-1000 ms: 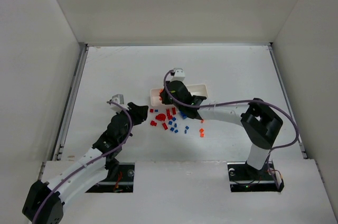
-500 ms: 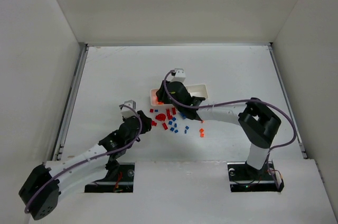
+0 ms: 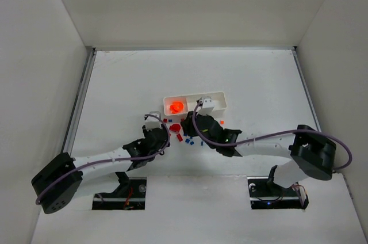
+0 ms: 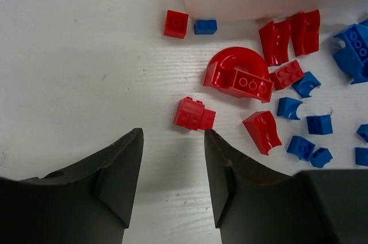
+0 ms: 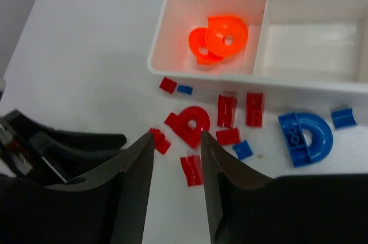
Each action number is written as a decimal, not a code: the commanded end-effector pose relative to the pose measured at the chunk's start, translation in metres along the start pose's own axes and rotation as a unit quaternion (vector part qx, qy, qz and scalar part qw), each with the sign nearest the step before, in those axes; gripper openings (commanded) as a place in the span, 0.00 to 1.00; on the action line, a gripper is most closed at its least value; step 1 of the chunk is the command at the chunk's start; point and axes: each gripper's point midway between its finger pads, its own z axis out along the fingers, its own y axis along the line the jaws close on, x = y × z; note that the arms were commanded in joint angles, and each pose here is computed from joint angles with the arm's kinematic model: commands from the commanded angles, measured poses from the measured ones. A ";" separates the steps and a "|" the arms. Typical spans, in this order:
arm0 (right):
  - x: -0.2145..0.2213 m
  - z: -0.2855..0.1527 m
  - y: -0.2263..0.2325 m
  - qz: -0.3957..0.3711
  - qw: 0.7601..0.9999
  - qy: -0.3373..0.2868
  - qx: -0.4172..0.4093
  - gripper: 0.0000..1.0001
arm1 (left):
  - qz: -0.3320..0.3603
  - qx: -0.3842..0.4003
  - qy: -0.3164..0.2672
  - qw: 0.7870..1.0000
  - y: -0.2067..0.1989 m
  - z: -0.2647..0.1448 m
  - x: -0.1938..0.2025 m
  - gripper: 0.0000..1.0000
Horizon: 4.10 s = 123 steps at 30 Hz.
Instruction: Sort the legos into containers by color
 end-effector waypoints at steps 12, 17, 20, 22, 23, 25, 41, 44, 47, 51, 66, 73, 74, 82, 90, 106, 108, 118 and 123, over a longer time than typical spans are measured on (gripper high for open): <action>0.028 -0.067 -0.107 0.084 0.979 -0.051 0.177 0.28 | -0.010 0.039 -0.073 0.997 -0.040 -0.020 -0.043 0.38; 0.029 -0.085 -0.162 0.127 0.955 -0.055 0.263 0.44 | 0.023 0.122 -0.062 0.990 -0.103 -0.044 -0.033 0.38; 0.029 -0.083 -0.170 0.115 0.954 -0.037 0.275 0.46 | 0.032 0.140 -0.057 0.988 -0.121 -0.047 -0.024 0.38; 0.029 -0.078 -0.172 0.107 0.956 -0.028 0.272 0.49 | 0.036 0.158 -0.053 0.985 -0.133 -0.050 -0.018 0.38; 0.027 -0.075 -0.175 0.105 0.956 -0.024 0.273 0.49 | 0.042 0.172 -0.049 0.983 -0.145 -0.054 -0.014 0.39; 0.027 -0.071 -0.176 0.106 0.958 -0.017 0.267 0.49 | 0.056 0.190 -0.044 0.979 -0.160 -0.059 -0.006 0.40; 0.046 -0.038 -0.162 0.095 0.966 0.040 0.237 0.35 | 0.118 0.239 -0.053 0.962 -0.197 -0.074 0.021 0.44; 0.045 -0.036 -0.166 0.094 0.965 0.037 0.244 0.27 | 0.102 0.235 -0.065 0.964 -0.189 -0.075 0.012 0.44; 0.043 -0.036 -0.170 0.089 0.963 0.031 0.253 0.20 | 0.089 0.231 -0.072 0.966 -0.179 -0.073 0.005 0.45; 0.034 -0.040 -0.169 0.087 0.963 0.012 0.256 0.13 | 0.093 0.226 -0.071 0.967 -0.172 -0.071 0.008 0.45; 0.025 -0.039 -0.181 0.051 0.956 0.023 0.287 0.48 | 0.058 0.210 -0.096 0.971 -0.143 -0.069 -0.016 0.47; 0.034 -0.025 -0.183 0.044 0.955 0.039 0.291 0.38 | 0.034 0.198 -0.109 0.974 -0.127 -0.066 -0.030 0.48; 0.036 -0.023 -0.184 0.043 0.955 0.041 0.292 0.36 | 0.029 0.197 -0.111 0.974 -0.125 -0.066 -0.032 0.48; 0.036 -0.025 -0.183 0.051 0.954 0.038 0.292 0.19 | 0.020 0.185 -0.114 0.976 -0.111 -0.063 -0.039 0.48; -0.004 -0.026 -0.112 0.062 0.981 0.017 0.184 0.17 | 0.004 0.173 -0.127 0.977 -0.095 -0.064 -0.048 0.48; -0.055 0.094 0.029 0.039 0.999 0.009 0.028 0.30 | -0.014 0.165 -0.132 0.977 -0.075 -0.065 -0.047 0.43; -0.059 0.096 0.028 0.042 0.999 0.002 0.032 0.38 | -0.010 0.168 -0.129 0.977 -0.078 -0.066 -0.044 0.43; -0.079 0.061 -0.003 0.052 0.996 -0.035 0.057 0.40 | 0.000 0.182 -0.125 0.975 -0.100 -0.067 -0.046 0.43; -0.089 0.022 -0.043 0.061 0.992 -0.070 0.086 0.38 | -0.013 0.191 -0.117 0.974 -0.119 -0.070 -0.069 0.43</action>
